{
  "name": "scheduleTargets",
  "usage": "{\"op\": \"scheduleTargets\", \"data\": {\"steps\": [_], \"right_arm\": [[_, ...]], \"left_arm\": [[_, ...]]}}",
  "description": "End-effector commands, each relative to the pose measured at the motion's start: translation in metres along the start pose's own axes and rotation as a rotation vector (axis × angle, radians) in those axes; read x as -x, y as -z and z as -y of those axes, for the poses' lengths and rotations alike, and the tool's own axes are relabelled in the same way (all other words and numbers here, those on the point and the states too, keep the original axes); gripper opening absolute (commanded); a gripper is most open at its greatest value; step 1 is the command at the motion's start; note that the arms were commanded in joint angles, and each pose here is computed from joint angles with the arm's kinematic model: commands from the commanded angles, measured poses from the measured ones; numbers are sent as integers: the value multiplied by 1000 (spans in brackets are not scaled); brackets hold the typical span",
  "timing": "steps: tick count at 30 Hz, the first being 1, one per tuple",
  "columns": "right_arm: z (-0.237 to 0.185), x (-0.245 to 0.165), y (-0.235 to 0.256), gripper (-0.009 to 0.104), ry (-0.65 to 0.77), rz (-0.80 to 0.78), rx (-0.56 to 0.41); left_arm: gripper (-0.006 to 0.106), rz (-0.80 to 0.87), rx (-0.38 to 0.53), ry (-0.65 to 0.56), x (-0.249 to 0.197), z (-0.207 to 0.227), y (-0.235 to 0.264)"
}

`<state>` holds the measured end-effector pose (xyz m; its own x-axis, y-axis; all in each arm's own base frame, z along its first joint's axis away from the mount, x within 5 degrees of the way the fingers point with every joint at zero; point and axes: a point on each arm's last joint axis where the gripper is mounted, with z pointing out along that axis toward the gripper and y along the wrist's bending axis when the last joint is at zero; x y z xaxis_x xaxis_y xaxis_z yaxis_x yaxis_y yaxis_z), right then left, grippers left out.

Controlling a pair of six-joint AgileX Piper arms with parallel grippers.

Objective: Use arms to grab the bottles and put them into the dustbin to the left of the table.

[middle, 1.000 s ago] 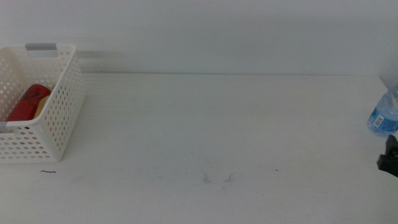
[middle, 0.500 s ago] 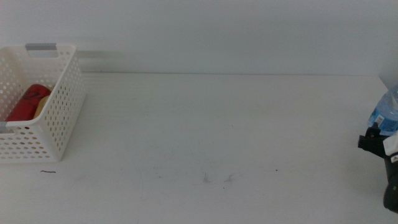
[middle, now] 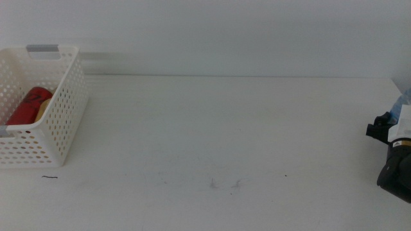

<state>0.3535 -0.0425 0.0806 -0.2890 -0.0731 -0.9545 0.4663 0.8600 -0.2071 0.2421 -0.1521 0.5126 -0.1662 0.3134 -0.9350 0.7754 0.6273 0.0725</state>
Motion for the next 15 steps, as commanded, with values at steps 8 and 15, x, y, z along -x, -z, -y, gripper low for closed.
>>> {"op": "scheduleTargets", "data": {"steps": [8,15], "right_arm": [[0,6,-17,16,35,0,-27],[-66,47,10,-3,45,122,272]], "left_arm": [[94,20,5,-2,3,1,2],[94,20,5,-2,3,1,2]]}}
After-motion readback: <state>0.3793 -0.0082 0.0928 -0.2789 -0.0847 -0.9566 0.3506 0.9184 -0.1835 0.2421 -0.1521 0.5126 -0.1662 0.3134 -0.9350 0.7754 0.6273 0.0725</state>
